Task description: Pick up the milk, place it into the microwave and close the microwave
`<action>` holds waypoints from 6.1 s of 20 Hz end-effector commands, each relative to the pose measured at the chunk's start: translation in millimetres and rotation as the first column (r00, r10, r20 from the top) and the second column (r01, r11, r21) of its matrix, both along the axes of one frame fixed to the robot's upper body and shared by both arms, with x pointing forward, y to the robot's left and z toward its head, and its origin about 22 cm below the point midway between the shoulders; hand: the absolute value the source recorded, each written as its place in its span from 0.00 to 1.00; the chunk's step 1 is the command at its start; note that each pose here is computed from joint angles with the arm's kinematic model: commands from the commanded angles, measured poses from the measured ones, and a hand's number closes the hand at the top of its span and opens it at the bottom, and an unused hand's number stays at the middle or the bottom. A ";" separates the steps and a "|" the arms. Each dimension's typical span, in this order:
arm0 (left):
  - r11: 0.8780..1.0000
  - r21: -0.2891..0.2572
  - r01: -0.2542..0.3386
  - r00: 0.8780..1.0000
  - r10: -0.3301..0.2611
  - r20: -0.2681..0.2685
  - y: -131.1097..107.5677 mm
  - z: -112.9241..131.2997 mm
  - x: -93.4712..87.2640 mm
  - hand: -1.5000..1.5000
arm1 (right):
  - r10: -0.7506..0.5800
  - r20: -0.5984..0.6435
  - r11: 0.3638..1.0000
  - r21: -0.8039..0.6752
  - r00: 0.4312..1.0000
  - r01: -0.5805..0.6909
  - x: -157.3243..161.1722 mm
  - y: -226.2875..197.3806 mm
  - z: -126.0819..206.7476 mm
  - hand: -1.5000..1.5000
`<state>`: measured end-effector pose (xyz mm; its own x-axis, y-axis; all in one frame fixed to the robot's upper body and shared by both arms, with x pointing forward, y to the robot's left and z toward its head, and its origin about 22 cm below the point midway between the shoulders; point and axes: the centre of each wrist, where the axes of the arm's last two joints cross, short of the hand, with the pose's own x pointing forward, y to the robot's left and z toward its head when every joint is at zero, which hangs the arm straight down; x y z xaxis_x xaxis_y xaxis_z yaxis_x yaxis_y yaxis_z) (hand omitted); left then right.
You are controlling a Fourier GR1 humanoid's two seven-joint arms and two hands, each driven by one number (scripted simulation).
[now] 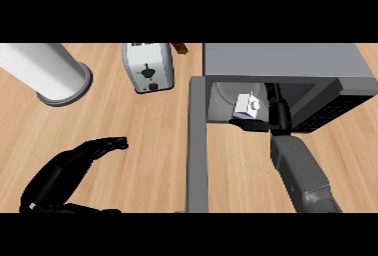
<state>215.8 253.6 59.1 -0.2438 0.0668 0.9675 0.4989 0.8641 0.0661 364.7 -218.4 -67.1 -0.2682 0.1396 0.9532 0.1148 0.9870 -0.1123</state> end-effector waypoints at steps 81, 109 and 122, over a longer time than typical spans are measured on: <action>0.965 -0.107 -0.241 0.970 0.235 -0.062 -247.7 -10.5 131.7 1.00 | 0.539 0.280 0.820 0.039 0.794 -0.570 -198.6 -72.5 199.6 0.00; 0.948 -0.181 -0.262 0.965 0.262 -0.023 -246.1 -15.6 139.0 1.00 | 0.563 0.282 0.806 0.025 0.777 -0.592 -194.1 -82.9 228.2 0.00; 0.946 -0.194 -0.261 0.965 0.264 -0.013 -248.0 -15.5 140.1 1.00 | 0.640 0.297 0.737 0.027 0.709 -0.676 -189.6 -82.3 238.9 0.00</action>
<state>335.3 4.2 29.7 -0.2977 0.2076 0.9318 0.2763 0.9530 -0.1241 174.0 -302.1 168.5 -0.4870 -0.2548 0.8354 -0.5237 0.8507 -0.0458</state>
